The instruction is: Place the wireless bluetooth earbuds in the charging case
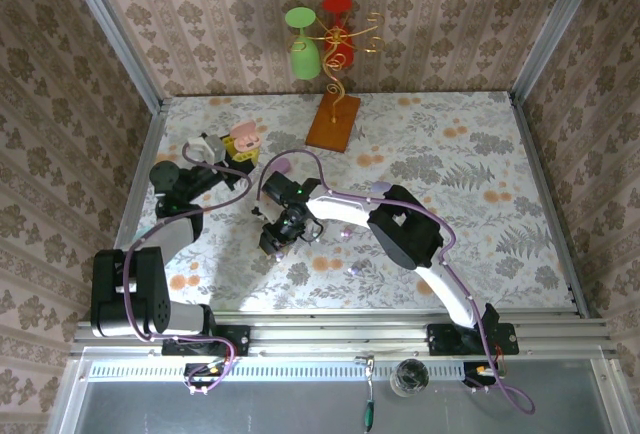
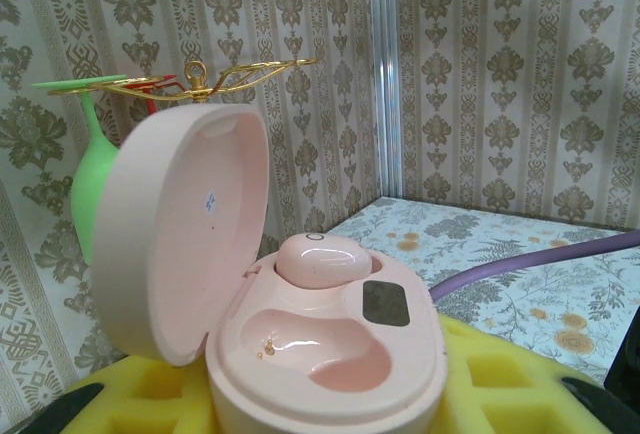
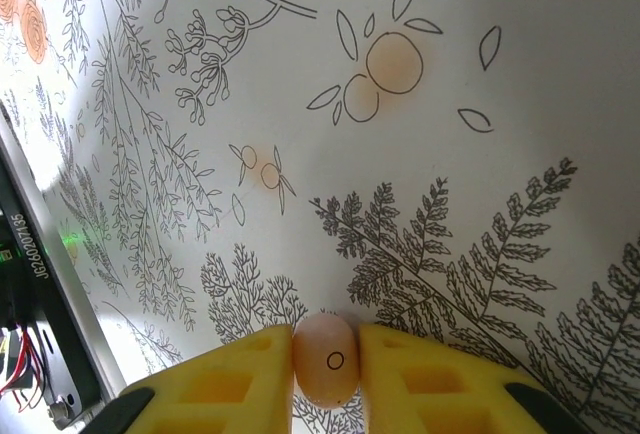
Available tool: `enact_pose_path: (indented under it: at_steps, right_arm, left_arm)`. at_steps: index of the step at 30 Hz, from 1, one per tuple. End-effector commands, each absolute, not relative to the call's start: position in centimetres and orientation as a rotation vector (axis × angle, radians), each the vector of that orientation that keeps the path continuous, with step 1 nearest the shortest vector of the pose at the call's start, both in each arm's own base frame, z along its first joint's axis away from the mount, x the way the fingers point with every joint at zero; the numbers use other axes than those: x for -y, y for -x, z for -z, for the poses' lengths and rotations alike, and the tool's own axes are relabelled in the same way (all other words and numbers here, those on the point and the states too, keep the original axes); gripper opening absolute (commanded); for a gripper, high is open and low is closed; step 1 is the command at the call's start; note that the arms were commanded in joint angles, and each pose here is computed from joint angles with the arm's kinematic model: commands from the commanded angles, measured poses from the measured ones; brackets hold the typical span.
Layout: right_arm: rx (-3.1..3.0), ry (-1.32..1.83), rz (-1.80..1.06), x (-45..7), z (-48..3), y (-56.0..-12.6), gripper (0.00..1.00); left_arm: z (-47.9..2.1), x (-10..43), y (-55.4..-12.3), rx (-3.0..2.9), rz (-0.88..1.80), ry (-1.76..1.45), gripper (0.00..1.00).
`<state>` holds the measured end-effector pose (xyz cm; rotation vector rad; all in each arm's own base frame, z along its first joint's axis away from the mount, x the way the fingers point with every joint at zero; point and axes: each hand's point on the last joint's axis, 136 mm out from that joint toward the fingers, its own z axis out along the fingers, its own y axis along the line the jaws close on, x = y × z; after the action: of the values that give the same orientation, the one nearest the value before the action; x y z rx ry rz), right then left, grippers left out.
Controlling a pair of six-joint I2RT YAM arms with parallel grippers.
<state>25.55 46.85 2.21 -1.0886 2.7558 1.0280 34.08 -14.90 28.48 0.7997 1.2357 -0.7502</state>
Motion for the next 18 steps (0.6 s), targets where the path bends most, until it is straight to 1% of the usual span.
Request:
enact_pose_path:
  at_steps: [1,6,9,13,18]
  right_arm:
    - [-2.829,1.109,-0.913,-46.1,0.5,-24.7,0.22]
    - [-2.791,1.03,-0.925,-46.2,-1.0,-26.0,0.19]
    - [-2.73,0.944,-0.952,-46.1,-2.6,-27.6,0.19]
    - [-2.677,0.83,-0.936,-44.6,-4.5,-29.9,0.18]
    - [-2.646,0.691,-0.892,-41.2,-6.2,-32.3,0.18]
  left_arm:
    - [-28.9,14.9,-33.6,-1.209,0.719,-0.817,0.36]
    - [-28.6,14.8,-33.6,-1.212,0.706,-0.813,0.36]
    - [-28.6,14.7,-33.7,-1.212,0.702,-0.806,0.37]
    - [-28.6,14.5,-33.9,-1.215,0.69,-0.79,0.37]
    - [-28.3,14.6,-34.0,-1.219,0.679,-0.763,0.36]
